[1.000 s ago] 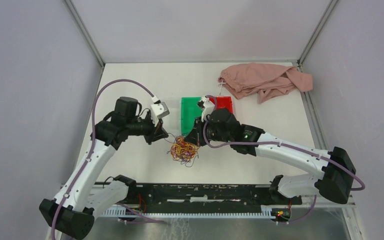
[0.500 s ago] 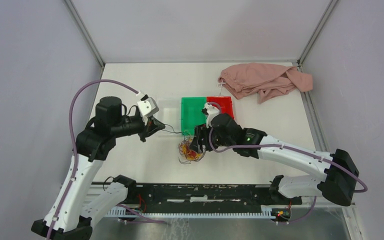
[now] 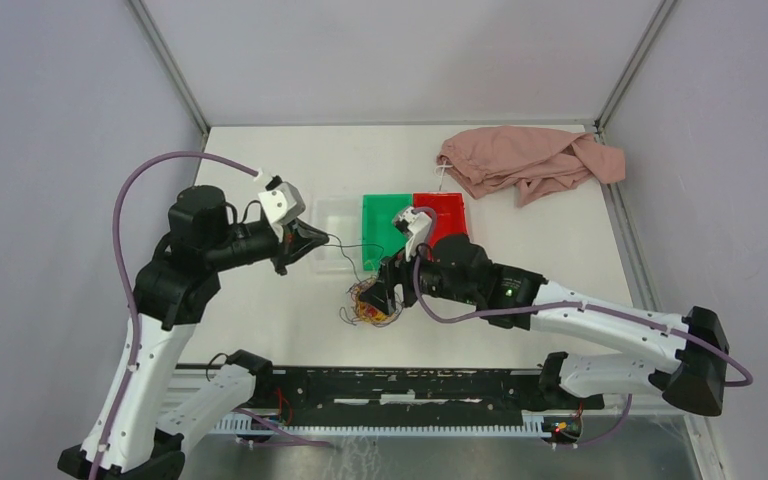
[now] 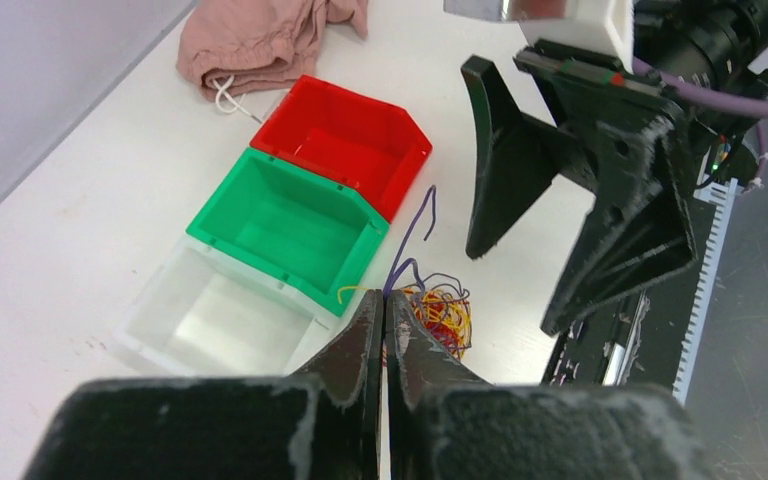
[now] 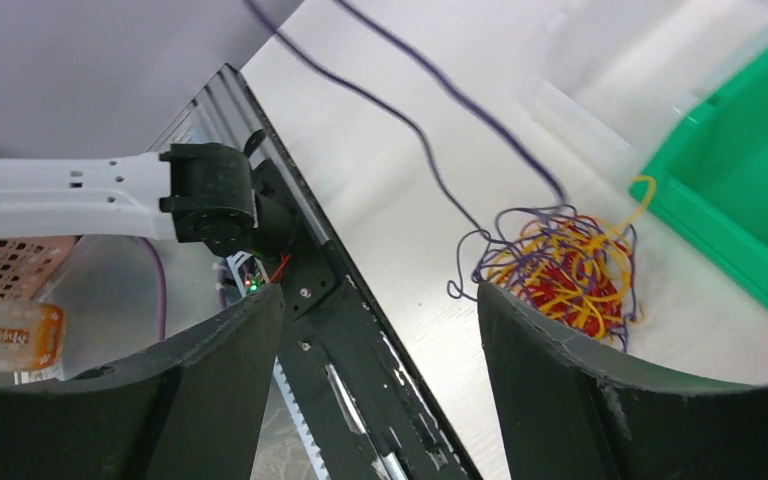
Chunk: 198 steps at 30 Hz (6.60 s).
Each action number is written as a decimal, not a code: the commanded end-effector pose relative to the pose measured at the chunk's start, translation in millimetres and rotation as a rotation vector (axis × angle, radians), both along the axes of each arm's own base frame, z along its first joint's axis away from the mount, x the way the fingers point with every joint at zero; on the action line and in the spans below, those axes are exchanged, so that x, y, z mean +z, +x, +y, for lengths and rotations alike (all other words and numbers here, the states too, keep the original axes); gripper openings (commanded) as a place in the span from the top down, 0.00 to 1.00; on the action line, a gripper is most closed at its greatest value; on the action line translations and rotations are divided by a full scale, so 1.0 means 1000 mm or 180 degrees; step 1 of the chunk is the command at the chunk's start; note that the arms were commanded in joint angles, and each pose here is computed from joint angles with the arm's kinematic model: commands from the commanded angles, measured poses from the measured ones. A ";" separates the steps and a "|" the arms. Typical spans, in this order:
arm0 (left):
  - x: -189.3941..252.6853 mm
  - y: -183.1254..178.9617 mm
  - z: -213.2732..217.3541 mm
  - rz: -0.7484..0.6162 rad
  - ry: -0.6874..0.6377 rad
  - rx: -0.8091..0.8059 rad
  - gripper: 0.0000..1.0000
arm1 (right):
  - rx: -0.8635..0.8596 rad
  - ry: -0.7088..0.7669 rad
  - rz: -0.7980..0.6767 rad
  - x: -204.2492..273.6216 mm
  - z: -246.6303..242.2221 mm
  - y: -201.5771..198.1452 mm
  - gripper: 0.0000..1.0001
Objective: Untangle the cables
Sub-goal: Untie the cable.
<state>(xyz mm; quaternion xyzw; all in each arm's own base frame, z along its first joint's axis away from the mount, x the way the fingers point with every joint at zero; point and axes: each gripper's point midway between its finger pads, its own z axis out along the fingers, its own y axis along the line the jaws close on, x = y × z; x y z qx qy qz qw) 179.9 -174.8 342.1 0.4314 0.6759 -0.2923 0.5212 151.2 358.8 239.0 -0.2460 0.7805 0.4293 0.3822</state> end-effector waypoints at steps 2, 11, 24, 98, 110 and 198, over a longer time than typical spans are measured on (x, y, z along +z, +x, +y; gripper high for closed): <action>0.034 -0.001 -0.007 -0.0135 -0.0264 -0.0048 0.97 | 0.0184 0.0266 -0.0421 0.035 0.033 0.000 0.23; 0.073 -0.005 -0.010 -0.0286 -0.0419 -0.0082 0.97 | -0.0191 0.0149 -0.0424 0.024 0.061 0.033 0.32; 0.140 -0.007 -0.010 -0.0676 -0.0732 -0.0046 0.97 | -0.0355 0.0222 0.0025 -0.018 0.074 0.035 0.52; 0.441 -0.116 0.087 -0.3948 -0.2181 0.0834 0.97 | -0.0955 -0.0825 0.0313 -0.148 0.028 0.027 0.55; 0.485 -0.178 0.133 -0.5630 -0.2215 0.1615 0.97 | -0.1077 -0.0928 0.0284 -0.155 0.003 0.020 0.55; -0.039 -0.011 0.040 0.0098 -0.0205 0.0407 0.87 | 0.0113 0.0258 -0.0881 0.012 0.060 0.008 0.99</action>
